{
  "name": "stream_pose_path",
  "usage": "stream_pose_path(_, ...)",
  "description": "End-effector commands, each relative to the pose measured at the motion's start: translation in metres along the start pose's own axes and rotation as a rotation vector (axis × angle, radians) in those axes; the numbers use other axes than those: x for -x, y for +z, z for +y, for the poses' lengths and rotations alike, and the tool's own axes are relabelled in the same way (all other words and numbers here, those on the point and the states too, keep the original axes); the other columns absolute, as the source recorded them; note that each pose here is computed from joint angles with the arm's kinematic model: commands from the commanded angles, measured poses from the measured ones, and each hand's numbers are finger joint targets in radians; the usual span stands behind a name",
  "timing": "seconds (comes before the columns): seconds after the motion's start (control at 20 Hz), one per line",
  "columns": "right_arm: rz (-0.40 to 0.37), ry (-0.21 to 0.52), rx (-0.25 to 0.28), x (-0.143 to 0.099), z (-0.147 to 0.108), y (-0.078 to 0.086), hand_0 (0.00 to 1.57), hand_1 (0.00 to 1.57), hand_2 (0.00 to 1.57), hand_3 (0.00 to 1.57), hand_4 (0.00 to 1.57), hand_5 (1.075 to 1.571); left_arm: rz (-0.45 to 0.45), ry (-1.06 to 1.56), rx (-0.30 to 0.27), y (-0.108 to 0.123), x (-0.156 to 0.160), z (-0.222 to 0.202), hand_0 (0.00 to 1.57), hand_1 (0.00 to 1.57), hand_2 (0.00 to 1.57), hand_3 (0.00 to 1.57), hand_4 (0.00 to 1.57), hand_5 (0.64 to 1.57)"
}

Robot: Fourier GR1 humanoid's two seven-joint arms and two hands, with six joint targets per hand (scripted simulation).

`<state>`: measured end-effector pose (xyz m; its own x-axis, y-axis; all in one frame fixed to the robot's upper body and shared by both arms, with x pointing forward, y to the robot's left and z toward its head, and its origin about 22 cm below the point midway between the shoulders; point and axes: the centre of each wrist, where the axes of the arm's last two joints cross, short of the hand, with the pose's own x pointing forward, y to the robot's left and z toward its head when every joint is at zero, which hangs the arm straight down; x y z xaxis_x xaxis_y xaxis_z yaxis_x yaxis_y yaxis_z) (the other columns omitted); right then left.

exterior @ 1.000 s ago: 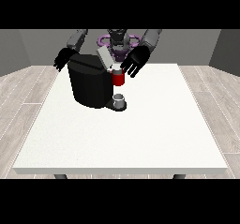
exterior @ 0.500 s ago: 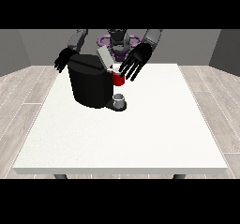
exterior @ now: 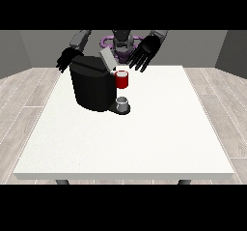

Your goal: Insert the coffee pod into the coffee machine and close the lid

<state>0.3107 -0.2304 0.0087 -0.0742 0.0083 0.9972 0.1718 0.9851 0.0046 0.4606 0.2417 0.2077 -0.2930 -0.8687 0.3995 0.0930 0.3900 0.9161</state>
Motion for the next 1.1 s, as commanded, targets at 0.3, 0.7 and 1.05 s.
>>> stream_pose_path(0.3, 0.095, 0.0, 0.067, 0.036, -0.031, 0.028, 0.0, 0.0, 0.0, 0.0, 0.43, 1.571, 0.019, 0.421, -0.046, 0.014, 0.029, -0.054, 0.0, 0.0, 0.0, 0.0, 0.0, 1.571)
stream_pose_path(0.7, 0.184, 0.02, 0.15, 0.063, -0.052, 0.065, 0.0, 0.0, 0.0, 0.0, 0.49, 1.571, 0.07, 0.86, -0.001, 0.059, 0.056, -0.175, 0.0, 0.0, 0.0, 0.0, 0.0, 1.571)
stream_pose_path(1.05, 0.075, 0.031, -0.09, 0.003, -0.051, 0.035, 0.0, 0.0, 0.0, 0.0, 0.37, 1.571, 0.19, 0.974, -0.081, 0.107, 0.096, -0.209, 0.0, 0.0, 0.0, 0.0, 0.09, 1.571)
